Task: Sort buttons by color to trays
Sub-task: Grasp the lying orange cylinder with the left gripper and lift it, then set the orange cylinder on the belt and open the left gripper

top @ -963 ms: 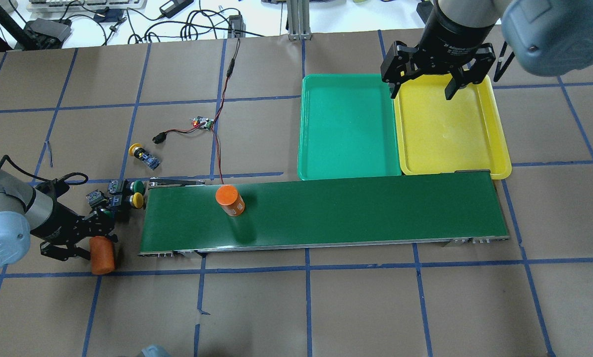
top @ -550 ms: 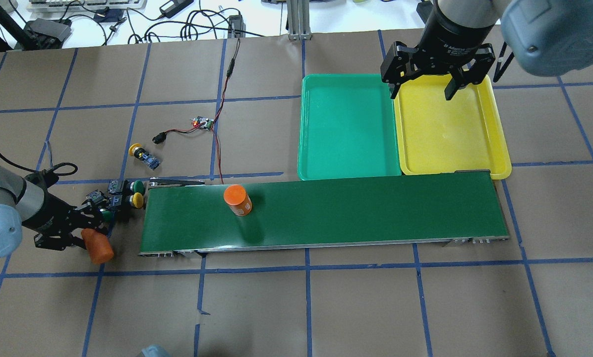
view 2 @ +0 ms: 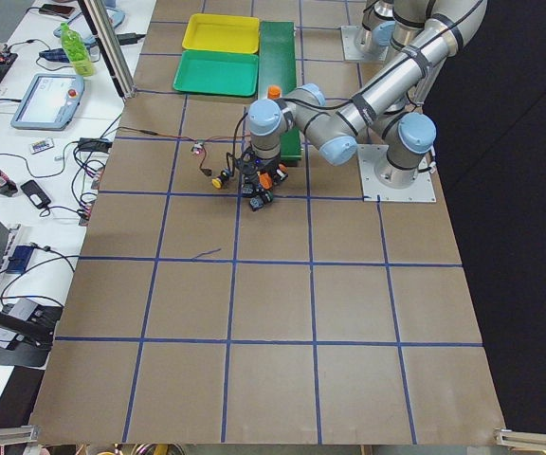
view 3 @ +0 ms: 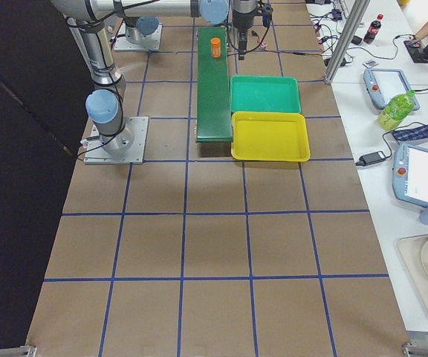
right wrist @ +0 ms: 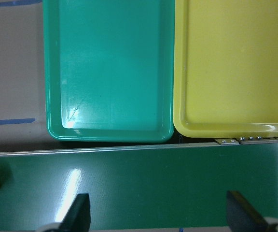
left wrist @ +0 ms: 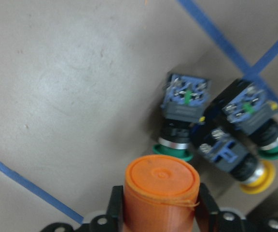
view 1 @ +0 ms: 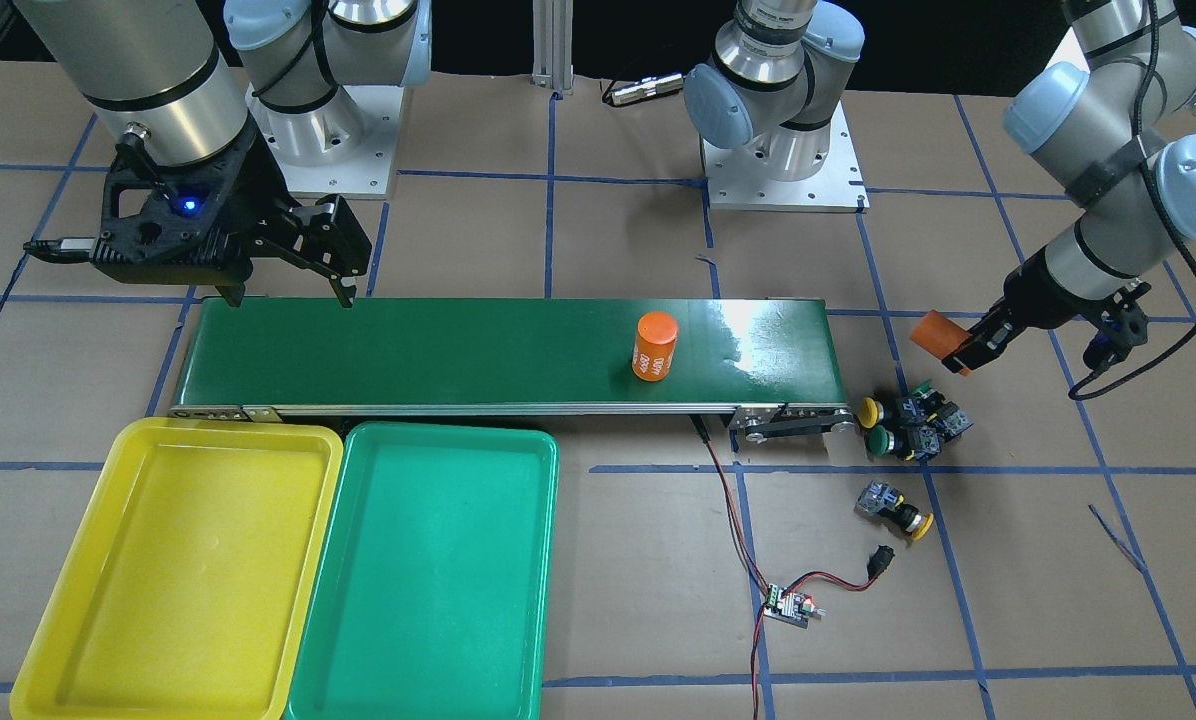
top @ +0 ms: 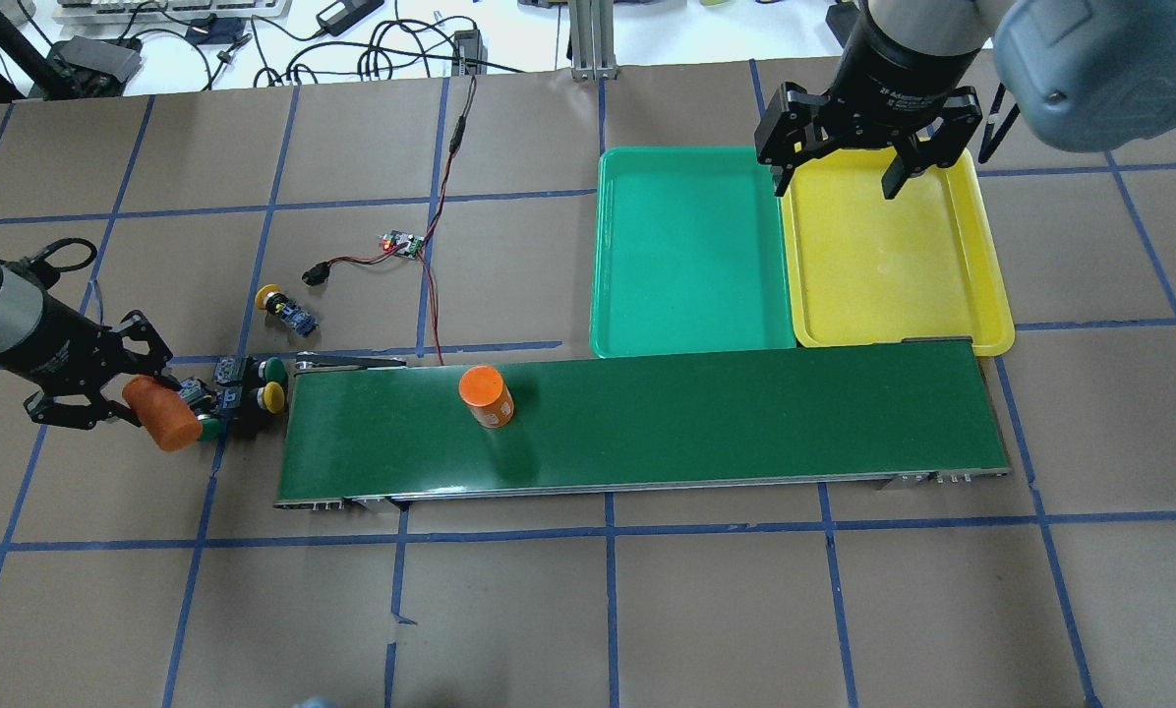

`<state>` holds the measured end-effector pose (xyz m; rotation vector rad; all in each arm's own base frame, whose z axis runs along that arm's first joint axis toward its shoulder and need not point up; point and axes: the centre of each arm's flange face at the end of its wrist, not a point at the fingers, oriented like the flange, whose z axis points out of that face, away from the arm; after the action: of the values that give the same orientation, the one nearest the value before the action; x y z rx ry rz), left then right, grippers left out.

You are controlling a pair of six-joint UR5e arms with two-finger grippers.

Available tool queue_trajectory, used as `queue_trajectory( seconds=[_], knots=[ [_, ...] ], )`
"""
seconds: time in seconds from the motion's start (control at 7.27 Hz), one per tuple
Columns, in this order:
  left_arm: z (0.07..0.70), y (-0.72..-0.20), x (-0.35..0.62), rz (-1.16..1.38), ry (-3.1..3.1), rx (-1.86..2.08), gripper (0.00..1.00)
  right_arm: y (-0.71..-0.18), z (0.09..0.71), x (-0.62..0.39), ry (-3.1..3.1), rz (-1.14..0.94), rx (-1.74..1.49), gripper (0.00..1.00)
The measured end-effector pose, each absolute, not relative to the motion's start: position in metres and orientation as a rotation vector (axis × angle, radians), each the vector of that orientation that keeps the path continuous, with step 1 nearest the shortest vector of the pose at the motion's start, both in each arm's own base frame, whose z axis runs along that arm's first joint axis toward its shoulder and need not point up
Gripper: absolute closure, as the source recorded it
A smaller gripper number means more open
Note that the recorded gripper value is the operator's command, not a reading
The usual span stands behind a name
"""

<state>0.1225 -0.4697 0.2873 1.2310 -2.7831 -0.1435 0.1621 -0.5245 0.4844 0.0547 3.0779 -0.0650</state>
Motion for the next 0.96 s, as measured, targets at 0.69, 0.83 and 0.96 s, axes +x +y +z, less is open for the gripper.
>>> queue_trajectory(
  seconds=[0.69,0.83,0.96],
  knots=[
    [0.286,-0.475,-0.002,-0.228,-2.691,1.336,0.67,-0.524,0.484,0.162,3.078,-0.064,0.055,0.0],
    [0.28,-0.472,-0.012,-0.252,-2.699,1.321,0.63,-0.524,0.484,0.162,3.078,-0.064,0.055,0.0],
    [0.271,-0.468,-0.018,-0.285,-2.705,1.308,0.4,-0.525,0.484,0.162,3.078,-0.064,0.056,0.0]
  ],
)
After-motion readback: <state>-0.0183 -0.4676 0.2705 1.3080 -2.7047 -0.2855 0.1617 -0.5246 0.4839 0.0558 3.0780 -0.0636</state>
